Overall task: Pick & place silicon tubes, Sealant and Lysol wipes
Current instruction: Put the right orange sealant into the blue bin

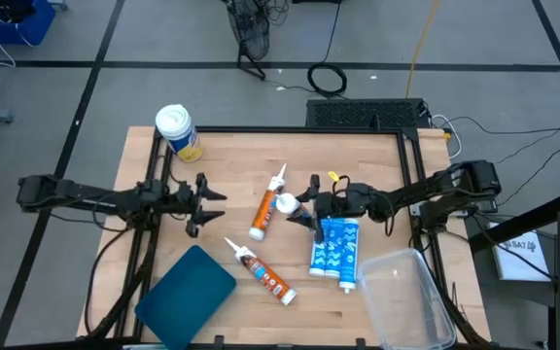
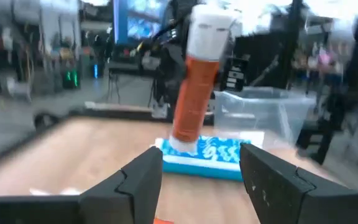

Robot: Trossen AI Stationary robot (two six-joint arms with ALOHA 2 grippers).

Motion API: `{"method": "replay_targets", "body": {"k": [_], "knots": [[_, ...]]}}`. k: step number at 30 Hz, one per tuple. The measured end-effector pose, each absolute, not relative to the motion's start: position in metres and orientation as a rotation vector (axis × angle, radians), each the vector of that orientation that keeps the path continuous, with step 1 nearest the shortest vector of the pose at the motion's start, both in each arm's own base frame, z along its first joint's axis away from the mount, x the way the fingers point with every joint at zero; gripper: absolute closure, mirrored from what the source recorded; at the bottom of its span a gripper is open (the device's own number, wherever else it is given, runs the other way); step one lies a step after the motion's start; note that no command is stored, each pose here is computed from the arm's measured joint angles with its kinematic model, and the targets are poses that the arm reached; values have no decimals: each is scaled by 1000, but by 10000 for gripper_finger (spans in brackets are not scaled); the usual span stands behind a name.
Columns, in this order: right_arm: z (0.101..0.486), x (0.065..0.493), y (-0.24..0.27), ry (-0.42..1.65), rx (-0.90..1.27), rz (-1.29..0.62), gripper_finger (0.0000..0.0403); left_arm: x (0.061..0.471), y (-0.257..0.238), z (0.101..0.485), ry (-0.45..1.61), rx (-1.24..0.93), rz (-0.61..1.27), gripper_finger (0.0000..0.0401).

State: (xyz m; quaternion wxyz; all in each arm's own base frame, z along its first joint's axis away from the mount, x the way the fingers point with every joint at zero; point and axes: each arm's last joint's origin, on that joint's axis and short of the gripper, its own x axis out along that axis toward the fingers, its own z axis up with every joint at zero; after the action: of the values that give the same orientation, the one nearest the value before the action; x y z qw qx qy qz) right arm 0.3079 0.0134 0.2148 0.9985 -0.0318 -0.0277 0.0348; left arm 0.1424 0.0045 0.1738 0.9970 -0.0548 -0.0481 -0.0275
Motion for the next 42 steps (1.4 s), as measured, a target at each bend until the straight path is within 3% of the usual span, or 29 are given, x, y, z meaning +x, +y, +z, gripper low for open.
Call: {"method": "replay_targets", "body": {"k": [5, 11, 20, 23, 30, 35, 42], "knots": [[210, 323, 14, -47, -70, 70, 209, 158, 9, 185, -154, -245, 95, 187], [204, 345, 10, -32, -93, 54, 209, 200, 4, 210, -126, -266, 72, 180], [198, 356, 6, -14, -97, -3, 210, 260, -23, 225, -57, 190, 2, 125], [199, 356, 7, -29, -95, 3, 210, 270, -27, 229, -60, 219, 29, 119], [201, 356, 9, -41, -87, 2, 210, 283, -25, 243, -89, 220, 84, 131], [201, 355, 11, -44, -102, 9, 213, 286, -27, 249, -103, 211, 26, 179], [202, 356, 18, -47, -124, 21, 215, 278, -33, 256, -80, 269, 5, 179]]}}
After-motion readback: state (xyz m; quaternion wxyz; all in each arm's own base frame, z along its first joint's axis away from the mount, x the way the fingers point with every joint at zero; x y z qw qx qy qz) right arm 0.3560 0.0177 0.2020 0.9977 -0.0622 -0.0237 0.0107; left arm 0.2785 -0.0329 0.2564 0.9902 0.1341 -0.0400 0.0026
